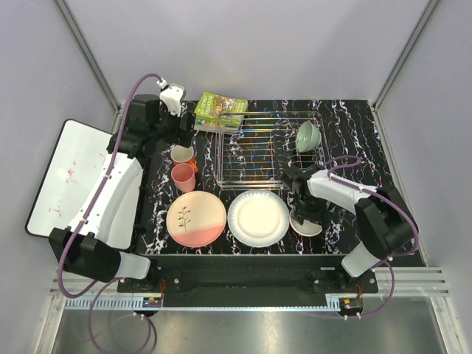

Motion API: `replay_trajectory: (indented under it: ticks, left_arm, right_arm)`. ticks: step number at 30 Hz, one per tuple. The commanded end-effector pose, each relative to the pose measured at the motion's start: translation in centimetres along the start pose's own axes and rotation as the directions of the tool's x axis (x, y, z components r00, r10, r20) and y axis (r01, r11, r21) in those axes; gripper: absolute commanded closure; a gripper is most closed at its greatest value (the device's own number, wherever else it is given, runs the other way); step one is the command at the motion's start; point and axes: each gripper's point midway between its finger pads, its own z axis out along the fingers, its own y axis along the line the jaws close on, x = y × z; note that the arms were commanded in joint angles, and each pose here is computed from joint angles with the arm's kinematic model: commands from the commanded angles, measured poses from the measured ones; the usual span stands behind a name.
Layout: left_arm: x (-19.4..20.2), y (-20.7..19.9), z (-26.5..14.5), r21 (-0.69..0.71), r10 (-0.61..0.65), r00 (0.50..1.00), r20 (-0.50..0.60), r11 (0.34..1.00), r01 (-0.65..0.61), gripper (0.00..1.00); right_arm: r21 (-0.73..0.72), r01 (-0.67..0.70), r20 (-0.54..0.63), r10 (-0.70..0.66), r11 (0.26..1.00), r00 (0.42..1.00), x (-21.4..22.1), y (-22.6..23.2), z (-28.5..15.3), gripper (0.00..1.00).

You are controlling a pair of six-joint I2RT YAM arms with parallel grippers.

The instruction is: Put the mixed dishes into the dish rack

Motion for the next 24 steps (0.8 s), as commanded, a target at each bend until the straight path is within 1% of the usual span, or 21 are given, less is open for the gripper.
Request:
replay_trajectory:
  ticks: [1, 3, 4, 5, 7, 9, 14, 17, 18, 19, 20, 22, 23, 24]
  left_arm:
    - [-2.1, 0.0, -0.6, 0.018, 0.018, 0.998, 0.057, 1.0, -0.019, 0.01]
    - [-2.2, -0.1, -0.6, 0.021, 0.017, 0.998, 0.054, 1.0, -0.018, 0.01]
    - [-2.3, -0.1, -0.5, 0.027, 0.017, 0.998, 0.055, 0.999, -0.018, 0.01]
    - [-2.5, -0.2, -0.6, 0.032, 0.015, 0.998, 0.057, 0.999, -0.017, 0.01]
    - [-2.4, -0.5, -0.4, 0.045, 0.009, 0.999, 0.049, 0.999, -0.011, 0.01]
    - [-2.6, -0.6, -0.4, 0.053, 0.007, 0.999, 0.046, 0.999, -0.009, 0.01]
    - [-3.4, -0.7, -0.8, 0.06, 0.008, 0.998, 0.055, 0.998, -0.012, 0.01]
    - [-3.7, -0.6, -1.0, 0.057, 0.013, 0.998, 0.06, 0.998, -0.017, 0.01]
    - [-3.7, -0.6, -1.1, 0.053, 0.016, 0.998, 0.058, 0.998, -0.019, 0.01]
    - [-3.5, -0.5, -1.1, 0.047, 0.018, 0.998, 0.054, 0.999, -0.02, 0.01]
    - [-3.5, -0.4, -1.1, 0.044, 0.021, 0.998, 0.054, 0.999, -0.023, 0.01]
    - [-3.1, -0.3, -1.0, 0.037, 0.029, 0.999, 0.043, 0.999, -0.031, 0.01]
    - [-3.0, -0.3, -1.0, 0.036, 0.03, 0.999, 0.041, 0.999, -0.032, 0.01]
    - [-2.9, -0.2, -1.0, 0.032, 0.032, 0.999, 0.037, 0.999, -0.033, 0.01]
  right_arm:
    - [-0.136, -0.145, 0.118, 0.161, 0.98, 0.98, -2.7, 2.2, -0.8, 0.18]
    - [-0.145, -0.187, 0.12, 0.205, 0.972, 0.971, -2.0, 1.1, -0.6, 0.25]
    - [-0.161, -0.199, 0.12, 0.219, 0.967, 0.968, -1.8, 1.0, -0.6, 0.27]
    - [-0.147, -0.201, 0.111, 0.218, 0.968, 0.97, -1.0, 0.1, 0.1, 0.29]
    - [-0.183, -0.239, 0.111, 0.262, 0.954, 0.959, -0.6, -0.4, 0.1, 0.34]
    - [-0.191, -0.258, 0.087, 0.278, 0.947, 0.956, 0.7, -1.1, 0.8, 0.39]
    - [-0.232, -0.255, 0.096, 0.283, 0.939, 0.954, 0.6, -0.9, 0.9, 0.4]
    - [-0.223, -0.237, 0.095, 0.263, 0.946, 0.96, 0.6, -0.6, 1.0, 0.43]
    - [-0.219, -0.229, 0.097, 0.255, 0.948, 0.962, 0.5, -0.5, 1.0, 0.45]
    - [-0.223, -0.225, 0.1, 0.252, 0.948, 0.963, 0.4, -0.4, 1.0, 0.5]
    - [-0.229, -0.22, 0.098, 0.248, 0.948, 0.964, 0.4, -0.2, 0.9, 0.67]
    - [-0.24, -0.22, 0.101, 0.249, 0.946, 0.963, 0.3, -0.2, 0.8, 0.87]
    - [-0.259, -0.219, 0.106, 0.253, 0.941, 0.961, 0.2, -0.2, 0.5, 1.0]
    - [-0.271, -0.219, 0.109, 0.256, 0.937, 0.961, 0.2, -0.2, 0.2, 1.0]
